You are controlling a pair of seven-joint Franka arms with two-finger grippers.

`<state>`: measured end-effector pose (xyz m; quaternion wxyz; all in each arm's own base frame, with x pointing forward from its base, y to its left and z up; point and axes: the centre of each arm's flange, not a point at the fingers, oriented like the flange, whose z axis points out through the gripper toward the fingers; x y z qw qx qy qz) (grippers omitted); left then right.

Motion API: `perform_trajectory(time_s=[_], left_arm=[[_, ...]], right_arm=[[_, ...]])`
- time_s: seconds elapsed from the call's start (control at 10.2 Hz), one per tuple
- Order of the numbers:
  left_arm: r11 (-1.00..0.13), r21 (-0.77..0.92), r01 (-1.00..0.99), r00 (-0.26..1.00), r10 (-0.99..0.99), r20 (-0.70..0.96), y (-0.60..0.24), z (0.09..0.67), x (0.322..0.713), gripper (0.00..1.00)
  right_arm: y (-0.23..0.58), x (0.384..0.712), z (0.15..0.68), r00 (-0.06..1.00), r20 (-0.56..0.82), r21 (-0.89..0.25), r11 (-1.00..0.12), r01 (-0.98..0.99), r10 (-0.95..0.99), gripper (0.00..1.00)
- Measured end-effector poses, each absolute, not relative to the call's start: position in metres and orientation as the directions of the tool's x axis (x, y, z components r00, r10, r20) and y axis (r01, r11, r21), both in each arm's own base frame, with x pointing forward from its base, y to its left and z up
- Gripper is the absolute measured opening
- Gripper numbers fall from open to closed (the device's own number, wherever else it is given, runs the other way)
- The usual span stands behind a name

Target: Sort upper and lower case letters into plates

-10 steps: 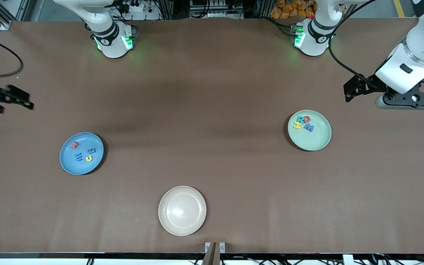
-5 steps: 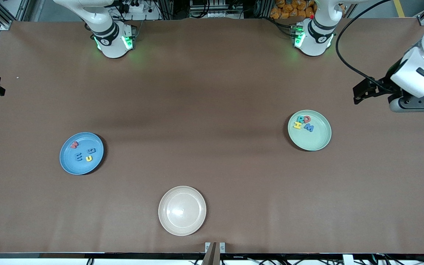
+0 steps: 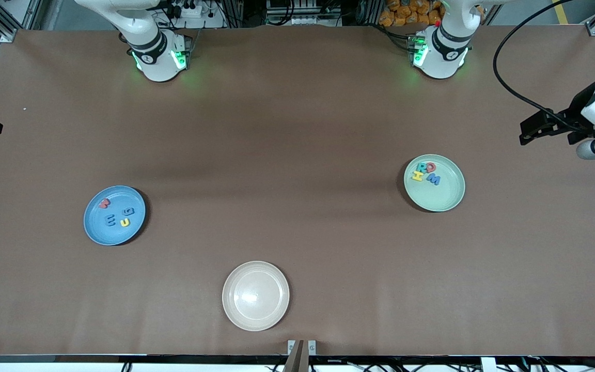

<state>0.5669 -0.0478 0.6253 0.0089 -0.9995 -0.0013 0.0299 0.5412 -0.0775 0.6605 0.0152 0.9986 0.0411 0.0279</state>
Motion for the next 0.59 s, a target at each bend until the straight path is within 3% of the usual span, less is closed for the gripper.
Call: perform_trajectory(time_s=[0.59], left_arm=[[-0.999,-0.016,-0.048,0.998,-0.047,-0.04,-0.032,0.645,0.554,1.0]], right_arm=[[-0.077,0.543,0.658,0.995,0.049,0.032,-0.996,0.082,0.084,1.0]])
